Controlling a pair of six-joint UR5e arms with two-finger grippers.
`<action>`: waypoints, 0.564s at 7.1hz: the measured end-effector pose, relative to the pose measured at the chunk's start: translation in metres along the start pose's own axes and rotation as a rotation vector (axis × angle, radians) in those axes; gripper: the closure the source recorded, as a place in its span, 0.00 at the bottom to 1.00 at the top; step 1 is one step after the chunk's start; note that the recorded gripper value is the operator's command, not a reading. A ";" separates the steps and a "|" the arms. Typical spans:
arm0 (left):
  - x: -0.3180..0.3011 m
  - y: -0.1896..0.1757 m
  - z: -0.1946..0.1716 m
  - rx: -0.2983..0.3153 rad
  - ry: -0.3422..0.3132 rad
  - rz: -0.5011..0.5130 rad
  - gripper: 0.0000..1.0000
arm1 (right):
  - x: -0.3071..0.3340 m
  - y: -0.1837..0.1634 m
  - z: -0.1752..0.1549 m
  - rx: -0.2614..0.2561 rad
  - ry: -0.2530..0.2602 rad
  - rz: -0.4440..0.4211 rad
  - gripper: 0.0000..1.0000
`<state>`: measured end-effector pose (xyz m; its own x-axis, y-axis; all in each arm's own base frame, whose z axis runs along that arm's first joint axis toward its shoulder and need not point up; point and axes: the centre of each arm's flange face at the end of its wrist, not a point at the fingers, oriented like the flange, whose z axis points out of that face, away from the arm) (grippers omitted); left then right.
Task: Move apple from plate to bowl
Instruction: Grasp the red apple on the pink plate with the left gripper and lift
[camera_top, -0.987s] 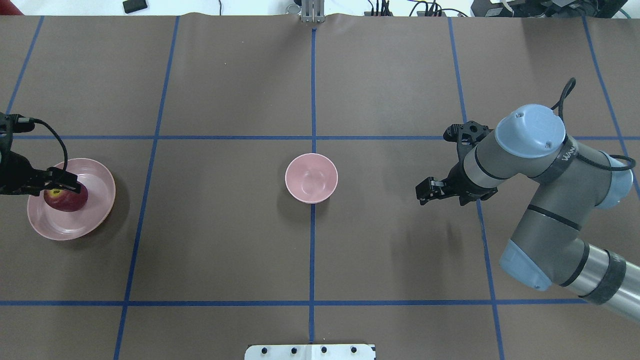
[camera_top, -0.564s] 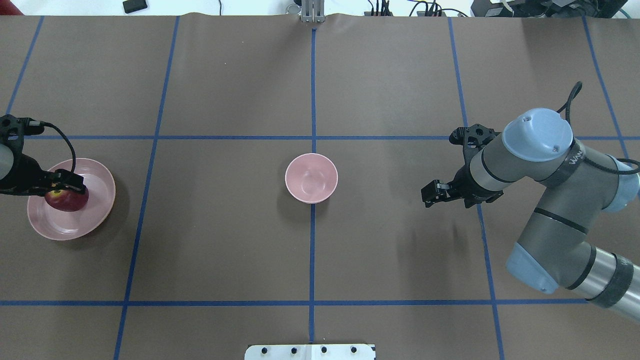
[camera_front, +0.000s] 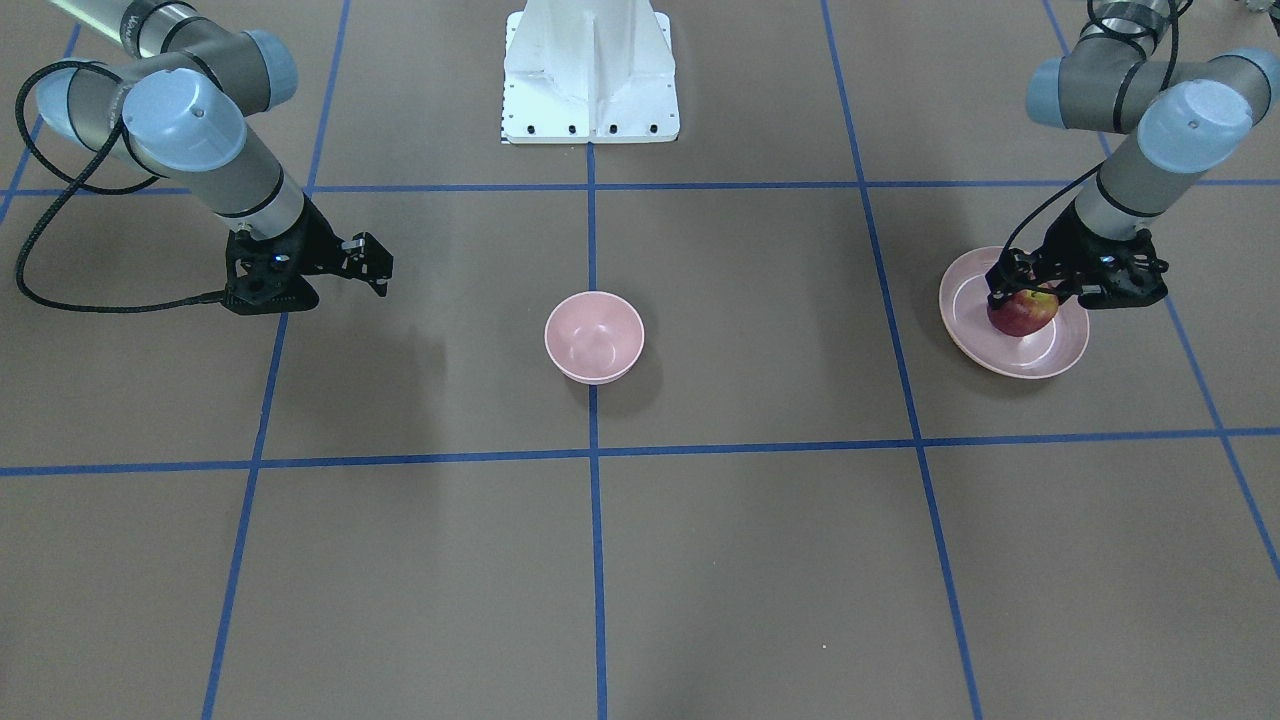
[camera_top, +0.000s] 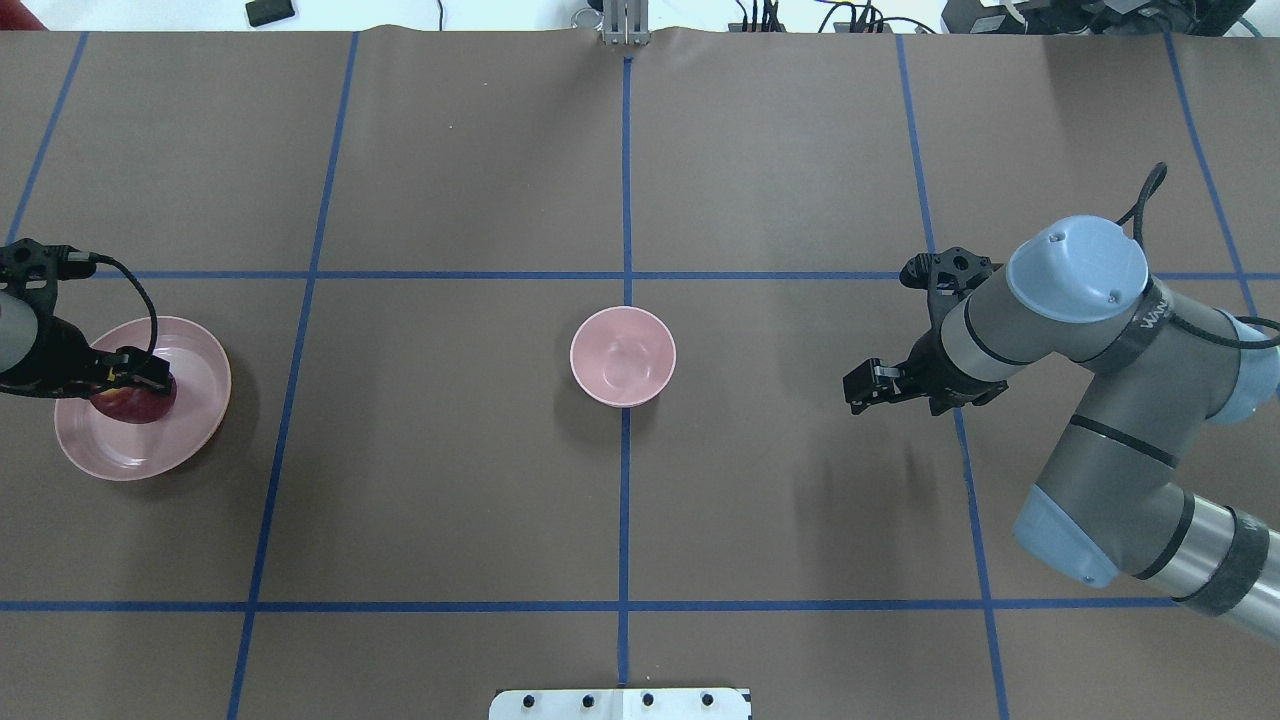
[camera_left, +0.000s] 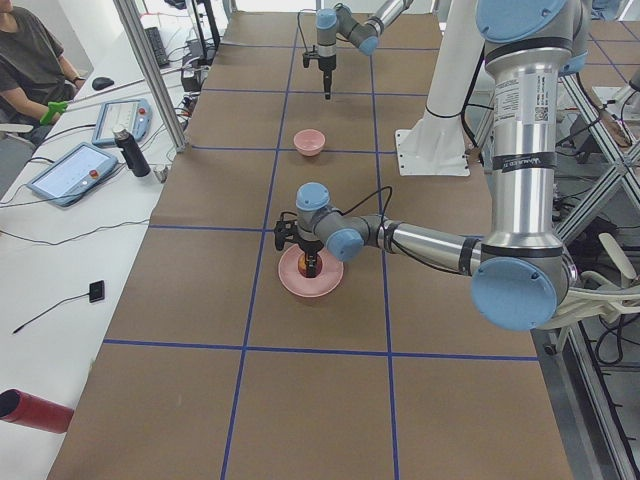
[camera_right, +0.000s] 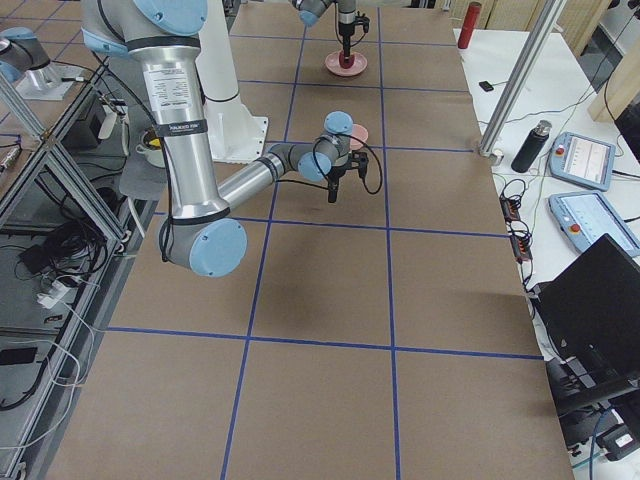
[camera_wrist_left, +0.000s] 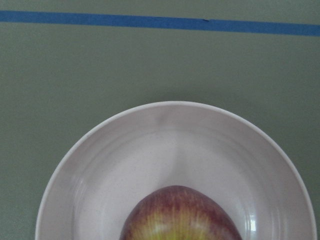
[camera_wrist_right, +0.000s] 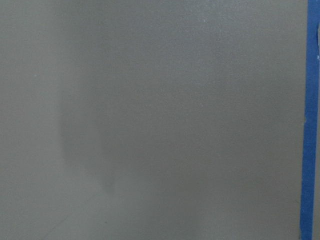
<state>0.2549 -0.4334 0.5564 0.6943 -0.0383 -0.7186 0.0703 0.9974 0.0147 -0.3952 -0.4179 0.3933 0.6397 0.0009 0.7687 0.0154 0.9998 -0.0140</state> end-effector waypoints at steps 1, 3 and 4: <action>0.002 0.001 0.001 -0.003 0.000 0.003 1.00 | 0.002 -0.001 -0.003 0.001 -0.004 0.000 0.00; 0.017 0.003 -0.014 -0.002 0.034 0.025 1.00 | 0.018 -0.006 -0.015 -0.016 -0.019 0.014 0.00; 0.042 0.006 -0.042 -0.011 0.069 0.037 1.00 | 0.032 -0.008 -0.020 -0.019 -0.017 0.014 0.00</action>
<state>0.2545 -0.4261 0.4974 0.6449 0.0029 -0.7643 0.0369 0.9987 0.0349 -0.3593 -0.4266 0.4048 0.6266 0.0152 0.7792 0.0209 0.9991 -0.0364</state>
